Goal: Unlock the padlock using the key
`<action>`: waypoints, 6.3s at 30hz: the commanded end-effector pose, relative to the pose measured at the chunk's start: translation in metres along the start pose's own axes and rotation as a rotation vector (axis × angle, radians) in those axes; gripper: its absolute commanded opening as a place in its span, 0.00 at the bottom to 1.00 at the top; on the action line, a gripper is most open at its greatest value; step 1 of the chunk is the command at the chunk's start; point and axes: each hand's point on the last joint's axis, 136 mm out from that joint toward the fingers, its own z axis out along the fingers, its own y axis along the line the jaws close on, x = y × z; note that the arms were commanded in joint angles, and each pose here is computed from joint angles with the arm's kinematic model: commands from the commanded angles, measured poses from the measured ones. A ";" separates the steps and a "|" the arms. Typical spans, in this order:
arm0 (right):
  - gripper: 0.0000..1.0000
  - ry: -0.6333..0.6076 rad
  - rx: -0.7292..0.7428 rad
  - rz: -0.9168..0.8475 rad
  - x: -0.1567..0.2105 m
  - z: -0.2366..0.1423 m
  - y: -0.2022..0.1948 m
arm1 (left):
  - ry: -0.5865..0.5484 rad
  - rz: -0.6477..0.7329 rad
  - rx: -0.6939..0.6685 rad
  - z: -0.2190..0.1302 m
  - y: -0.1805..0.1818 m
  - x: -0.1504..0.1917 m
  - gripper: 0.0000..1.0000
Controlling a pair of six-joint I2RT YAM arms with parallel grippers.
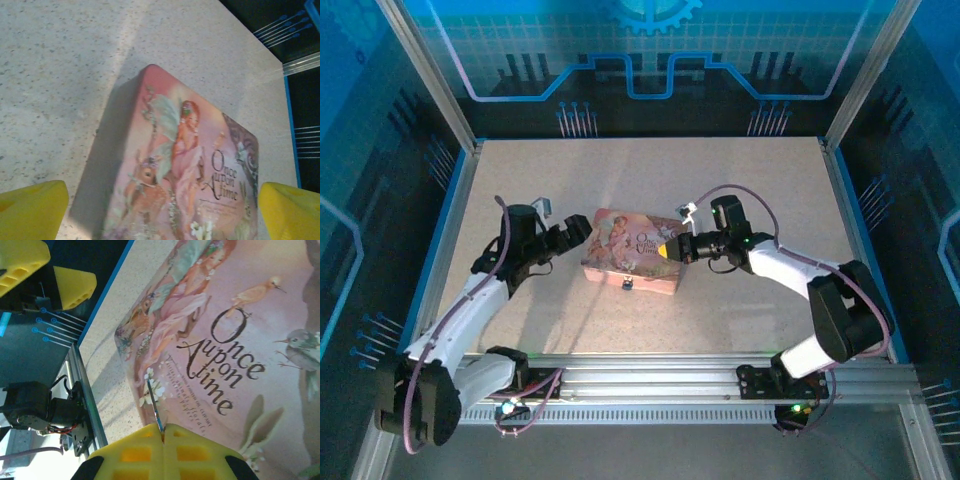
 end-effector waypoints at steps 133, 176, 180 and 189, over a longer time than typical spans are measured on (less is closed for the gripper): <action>0.02 0.000 0.171 0.202 0.033 -0.009 -0.073 | 0.126 0.259 0.397 0.099 -0.058 0.163 0.50; 0.01 -0.056 0.174 0.098 0.008 -0.020 -0.050 | 0.109 0.110 0.398 0.102 -0.070 0.158 0.26; 0.01 -0.081 0.192 0.038 0.004 -0.029 -0.038 | 0.110 0.102 0.406 0.098 -0.074 0.157 0.26; 0.01 -0.059 0.267 -0.207 0.023 -0.037 -0.004 | 0.138 0.089 0.408 0.089 -0.084 0.156 0.26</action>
